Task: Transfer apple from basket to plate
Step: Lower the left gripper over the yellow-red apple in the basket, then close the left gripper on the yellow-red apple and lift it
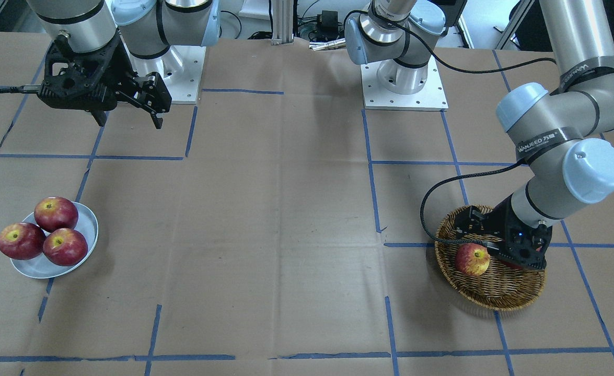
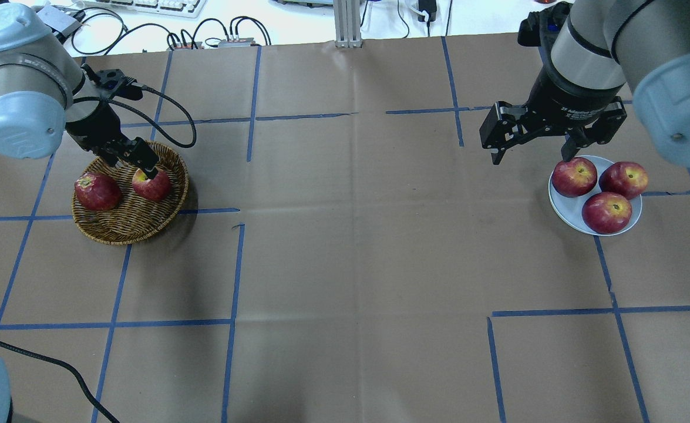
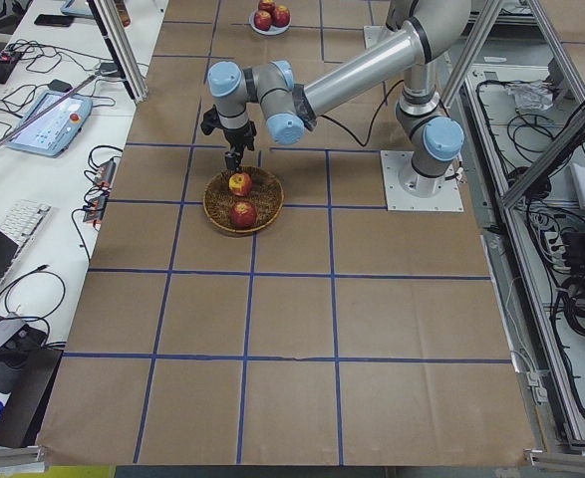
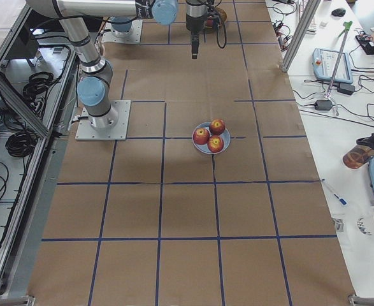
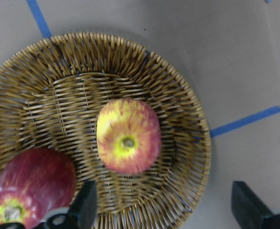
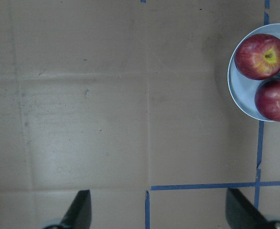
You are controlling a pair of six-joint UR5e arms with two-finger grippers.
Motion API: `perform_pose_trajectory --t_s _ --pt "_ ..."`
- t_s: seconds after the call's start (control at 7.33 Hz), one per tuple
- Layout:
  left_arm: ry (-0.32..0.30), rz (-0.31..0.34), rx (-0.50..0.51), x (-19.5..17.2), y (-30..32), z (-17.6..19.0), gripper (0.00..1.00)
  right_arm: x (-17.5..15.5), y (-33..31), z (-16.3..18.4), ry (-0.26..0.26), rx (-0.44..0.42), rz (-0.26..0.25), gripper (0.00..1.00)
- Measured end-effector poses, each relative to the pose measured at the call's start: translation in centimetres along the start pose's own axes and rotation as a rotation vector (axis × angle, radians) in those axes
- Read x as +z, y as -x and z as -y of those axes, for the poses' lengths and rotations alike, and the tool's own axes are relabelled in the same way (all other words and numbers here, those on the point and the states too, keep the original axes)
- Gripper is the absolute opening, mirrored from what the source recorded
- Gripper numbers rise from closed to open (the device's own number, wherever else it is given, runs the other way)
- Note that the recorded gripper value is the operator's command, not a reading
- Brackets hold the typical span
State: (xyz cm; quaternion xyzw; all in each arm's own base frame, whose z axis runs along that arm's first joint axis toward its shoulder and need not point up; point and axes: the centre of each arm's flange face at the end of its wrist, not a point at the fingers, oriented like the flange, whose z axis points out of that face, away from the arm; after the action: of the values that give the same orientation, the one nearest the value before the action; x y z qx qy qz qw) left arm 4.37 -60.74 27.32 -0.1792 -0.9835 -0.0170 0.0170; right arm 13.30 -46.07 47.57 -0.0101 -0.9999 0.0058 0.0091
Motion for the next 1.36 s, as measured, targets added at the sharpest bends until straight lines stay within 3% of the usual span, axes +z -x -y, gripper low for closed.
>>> perform_pose_trajectory --t_s 0.55,0.82,0.95,1.09,1.23,1.36 --pt "-0.017 0.021 0.022 4.7 1.3 1.5 0.98 0.0 0.0 0.0 0.0 0.0 0.0 1.0" --pt "-0.008 0.018 0.05 6.4 1.6 1.6 0.91 0.0 0.0 0.0 0.0 0.0 0.0 1.0" --pt "0.005 0.012 0.056 7.2 1.5 1.5 0.74 0.0 0.0 0.0 0.0 0.0 0.0 1.0" --pt "0.017 0.007 0.052 7.6 1.8 1.2 0.5 0.0 0.0 0.0 0.0 0.0 0.0 1.0" --pt "0.025 0.002 0.042 7.8 2.5 0.8 0.39 0.0 0.0 0.0 0.001 0.0 0.0 1.0" --pt "0.032 -0.003 0.035 7.9 2.8 0.5 0.37 0.0 0.0 0.0 0.001 0.0 0.0 1.0"
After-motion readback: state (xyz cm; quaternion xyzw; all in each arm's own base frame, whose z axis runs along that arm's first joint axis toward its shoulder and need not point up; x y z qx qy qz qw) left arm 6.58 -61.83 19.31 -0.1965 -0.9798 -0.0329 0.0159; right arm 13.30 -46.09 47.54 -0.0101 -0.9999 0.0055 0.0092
